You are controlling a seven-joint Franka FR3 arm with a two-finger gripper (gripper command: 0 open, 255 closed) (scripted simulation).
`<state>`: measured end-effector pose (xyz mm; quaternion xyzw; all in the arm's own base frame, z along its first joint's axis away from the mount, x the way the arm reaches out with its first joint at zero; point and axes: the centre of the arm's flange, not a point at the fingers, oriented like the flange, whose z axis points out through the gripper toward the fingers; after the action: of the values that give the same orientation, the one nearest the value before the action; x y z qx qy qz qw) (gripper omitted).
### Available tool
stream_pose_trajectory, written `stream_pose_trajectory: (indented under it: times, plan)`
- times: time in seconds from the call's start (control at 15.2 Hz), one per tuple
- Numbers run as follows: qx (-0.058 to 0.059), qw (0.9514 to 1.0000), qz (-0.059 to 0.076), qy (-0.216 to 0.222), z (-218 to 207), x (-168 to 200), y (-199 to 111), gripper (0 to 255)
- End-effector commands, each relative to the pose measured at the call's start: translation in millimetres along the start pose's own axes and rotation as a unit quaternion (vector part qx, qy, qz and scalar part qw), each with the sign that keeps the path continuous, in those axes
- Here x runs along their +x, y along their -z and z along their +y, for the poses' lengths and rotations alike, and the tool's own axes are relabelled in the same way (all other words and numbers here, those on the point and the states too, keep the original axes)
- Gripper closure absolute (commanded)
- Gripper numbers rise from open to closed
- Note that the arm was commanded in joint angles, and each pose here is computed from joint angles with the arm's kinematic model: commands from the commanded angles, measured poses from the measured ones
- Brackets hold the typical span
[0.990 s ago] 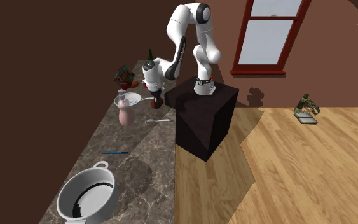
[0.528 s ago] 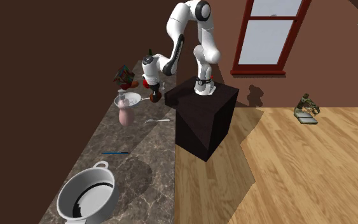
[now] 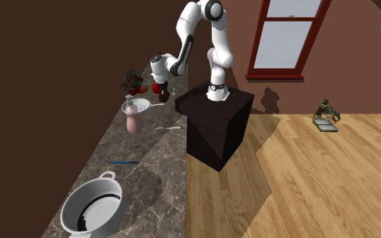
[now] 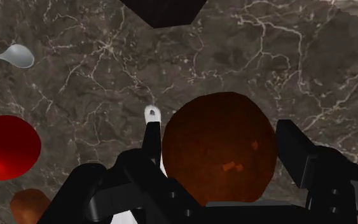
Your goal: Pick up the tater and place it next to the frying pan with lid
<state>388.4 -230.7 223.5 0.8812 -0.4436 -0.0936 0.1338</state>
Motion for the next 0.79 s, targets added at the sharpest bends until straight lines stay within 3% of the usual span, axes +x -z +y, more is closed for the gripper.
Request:
stream_pose_trajectory:
  times: [0.0, 0.73]
  plan:
    - [0.0, 1.0, 0.0, 0.001, 28, 10, -8, 255]
    - [0.0, 1.0, 0.0, 0.001, 161, 49, -50, 255]
